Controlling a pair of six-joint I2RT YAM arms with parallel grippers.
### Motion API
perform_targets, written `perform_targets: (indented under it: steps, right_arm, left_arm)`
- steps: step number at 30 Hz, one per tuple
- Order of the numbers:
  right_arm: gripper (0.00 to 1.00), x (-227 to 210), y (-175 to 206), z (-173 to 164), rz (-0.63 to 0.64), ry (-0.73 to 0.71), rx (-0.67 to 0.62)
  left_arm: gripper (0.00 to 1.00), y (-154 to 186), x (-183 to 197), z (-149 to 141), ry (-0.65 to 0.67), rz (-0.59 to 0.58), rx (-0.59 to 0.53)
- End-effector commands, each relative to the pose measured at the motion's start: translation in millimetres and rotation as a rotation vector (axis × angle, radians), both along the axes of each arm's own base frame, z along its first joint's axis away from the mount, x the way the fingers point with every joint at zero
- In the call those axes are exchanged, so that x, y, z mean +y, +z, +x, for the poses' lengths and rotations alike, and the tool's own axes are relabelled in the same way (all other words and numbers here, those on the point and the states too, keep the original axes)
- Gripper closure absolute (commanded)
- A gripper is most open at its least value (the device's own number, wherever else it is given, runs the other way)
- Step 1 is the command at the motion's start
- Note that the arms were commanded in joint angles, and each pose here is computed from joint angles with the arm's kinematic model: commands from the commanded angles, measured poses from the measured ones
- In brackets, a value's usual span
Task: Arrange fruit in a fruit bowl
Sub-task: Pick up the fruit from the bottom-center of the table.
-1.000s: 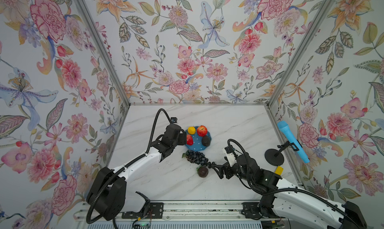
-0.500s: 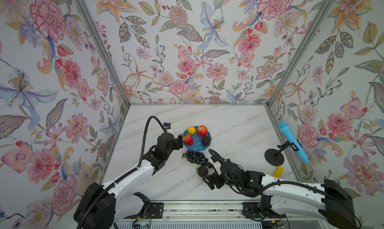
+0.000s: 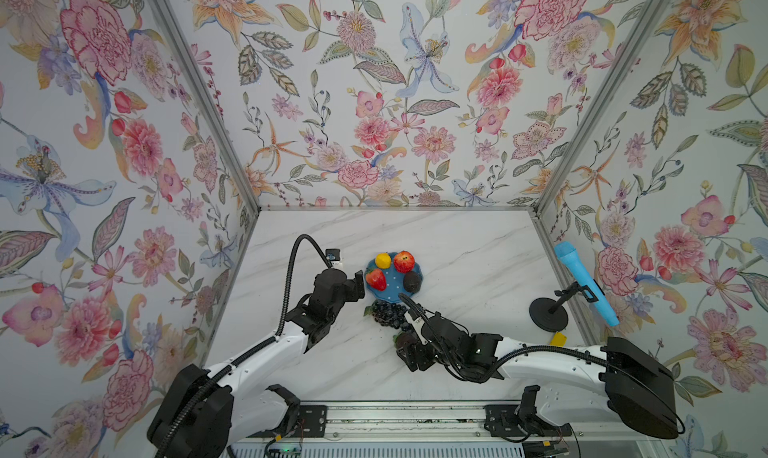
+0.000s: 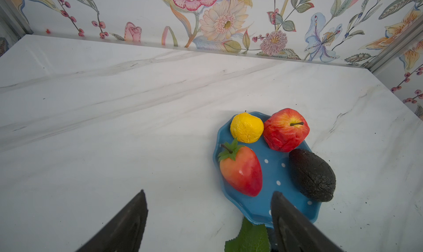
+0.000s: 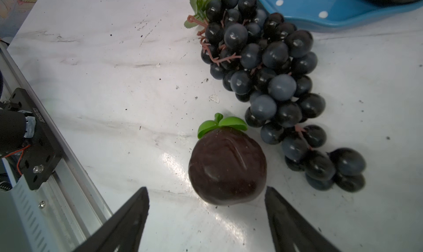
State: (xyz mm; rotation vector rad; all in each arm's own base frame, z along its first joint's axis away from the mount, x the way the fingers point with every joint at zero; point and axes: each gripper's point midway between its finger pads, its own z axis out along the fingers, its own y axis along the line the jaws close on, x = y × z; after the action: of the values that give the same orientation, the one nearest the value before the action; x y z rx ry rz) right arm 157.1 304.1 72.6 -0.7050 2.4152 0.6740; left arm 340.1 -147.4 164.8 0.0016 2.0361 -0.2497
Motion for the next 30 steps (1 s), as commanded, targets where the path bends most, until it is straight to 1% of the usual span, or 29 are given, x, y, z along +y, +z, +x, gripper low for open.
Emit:
perform_targets:
  steps: [1,4,7,11,18,27,30]
  right_arm:
    - [0.21,7.5,6.3,6.7,0.022,-0.012,-0.008]
    - [0.21,6.7,1.4,9.9,0.003,-0.016,-0.010]
    - [0.24,5.6,-4.2,12.7,-0.011,-0.025,-0.002]
    - [0.25,9.6,-4.5,13.7,-0.005,-0.011,-0.007]
    - [0.32,9.6,-13.1,18.5,-0.050,-0.010,-0.023]
    - [0.31,12.8,-22.7,20.7,-0.068,-0.002,-0.037]
    - [0.34,14.3,-23.0,20.8,-0.068,0.005,-0.040]
  left_arm:
    - [0.14,2.8,6.3,1.4,0.023,-0.018,-0.019]
    - [0.14,2.4,5.2,1.3,0.018,-0.019,-0.016]
    - [0.14,2.6,5.6,1.6,0.018,-0.018,-0.016]
    - [0.14,3.2,5.6,1.9,0.019,-0.019,-0.017]
    - [0.14,2.5,4.9,2.2,0.018,-0.028,-0.014]
    - [0.14,1.5,3.9,1.7,0.013,-0.027,-0.010]
    - [0.14,-0.8,3.8,1.5,0.013,-0.025,-0.004]
